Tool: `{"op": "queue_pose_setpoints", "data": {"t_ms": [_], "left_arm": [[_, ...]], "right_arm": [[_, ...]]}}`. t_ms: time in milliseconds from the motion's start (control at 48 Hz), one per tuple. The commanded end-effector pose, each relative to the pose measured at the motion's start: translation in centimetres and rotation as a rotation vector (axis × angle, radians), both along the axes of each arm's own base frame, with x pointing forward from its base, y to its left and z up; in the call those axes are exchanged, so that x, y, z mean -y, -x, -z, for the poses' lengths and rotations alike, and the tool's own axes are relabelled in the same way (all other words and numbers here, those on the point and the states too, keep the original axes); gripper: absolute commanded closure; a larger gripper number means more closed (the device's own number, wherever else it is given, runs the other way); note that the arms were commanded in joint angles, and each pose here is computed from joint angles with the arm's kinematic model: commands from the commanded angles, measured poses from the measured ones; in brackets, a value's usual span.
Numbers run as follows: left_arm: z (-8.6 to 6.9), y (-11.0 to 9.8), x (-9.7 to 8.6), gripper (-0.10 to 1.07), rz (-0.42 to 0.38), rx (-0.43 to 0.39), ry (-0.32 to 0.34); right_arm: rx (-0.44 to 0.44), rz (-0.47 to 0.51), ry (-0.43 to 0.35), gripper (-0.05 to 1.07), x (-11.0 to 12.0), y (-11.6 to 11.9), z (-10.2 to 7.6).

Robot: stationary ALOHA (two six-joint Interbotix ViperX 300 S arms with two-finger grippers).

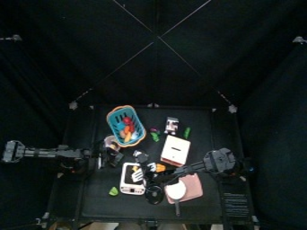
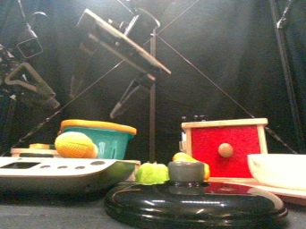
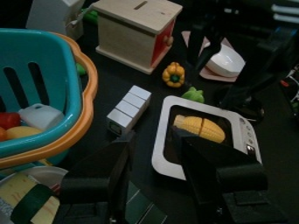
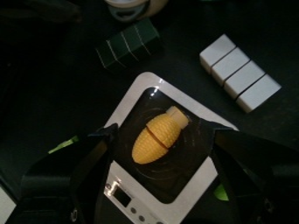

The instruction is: Grab cleaver

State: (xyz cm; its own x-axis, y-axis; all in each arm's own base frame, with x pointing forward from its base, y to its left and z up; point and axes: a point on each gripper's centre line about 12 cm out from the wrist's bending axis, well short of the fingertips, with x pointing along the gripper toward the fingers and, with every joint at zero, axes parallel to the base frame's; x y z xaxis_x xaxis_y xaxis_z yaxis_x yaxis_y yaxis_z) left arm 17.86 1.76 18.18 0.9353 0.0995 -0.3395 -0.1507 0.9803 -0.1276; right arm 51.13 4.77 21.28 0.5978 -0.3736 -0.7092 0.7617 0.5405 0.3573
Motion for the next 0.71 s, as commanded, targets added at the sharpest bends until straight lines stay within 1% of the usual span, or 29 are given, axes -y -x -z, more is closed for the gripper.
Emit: {"op": "queue_pose_setpoints", "data": {"t_ms": [0, 125, 188, 271, 458, 521, 562, 688], "left_arm": [[-0.9, -0.4, 0.0, 0.2, 0.0, 0.035, -0.005], [-1.0, -0.4, -0.1, 0.2, 0.0, 0.048, -0.012], [-1.1, -0.5, -0.1, 0.2, 0.0, 0.051, -0.014], [-1.1, -0.5, -0.1, 0.2, -0.002, 0.052, -0.014], [-0.9, -0.4, -0.1, 0.2, -0.002, 0.048, -0.009], [-0.9, -0.4, -0.1, 0.2, -0.001, 0.048, -0.011], [-0.9, -0.4, -0.1, 0.2, -0.002, 0.047, -0.009], [-0.9, -0.4, -0.1, 0.2, -0.001, 0.048, -0.011]], "right_arm": [[0.054, 0.004, 0.029, 0.0, 2.1, 1.6, -5.4], [0.031, 0.031, 0.086, 0.0, 4.5, 4.0, -8.1], [0.007, 0.056, 0.103, 0.0, 6.0, 5.4, -9.1], [-0.01, 0.087, 0.113, 0.0, 7.6, 6.8, -9.8], [-0.041, 0.19, 0.133, 0.0, 11.8, 9.6, -10.6], [-0.044, 0.212, 0.141, 0.0, 12.8, 10.2, -10.7], [-0.052, 0.235, 0.156, 0.0, 14.0, 10.8, -10.7], [-0.084, 0.283, 0.2, 0.01, 16.1, 11.7, -10.2]]}}
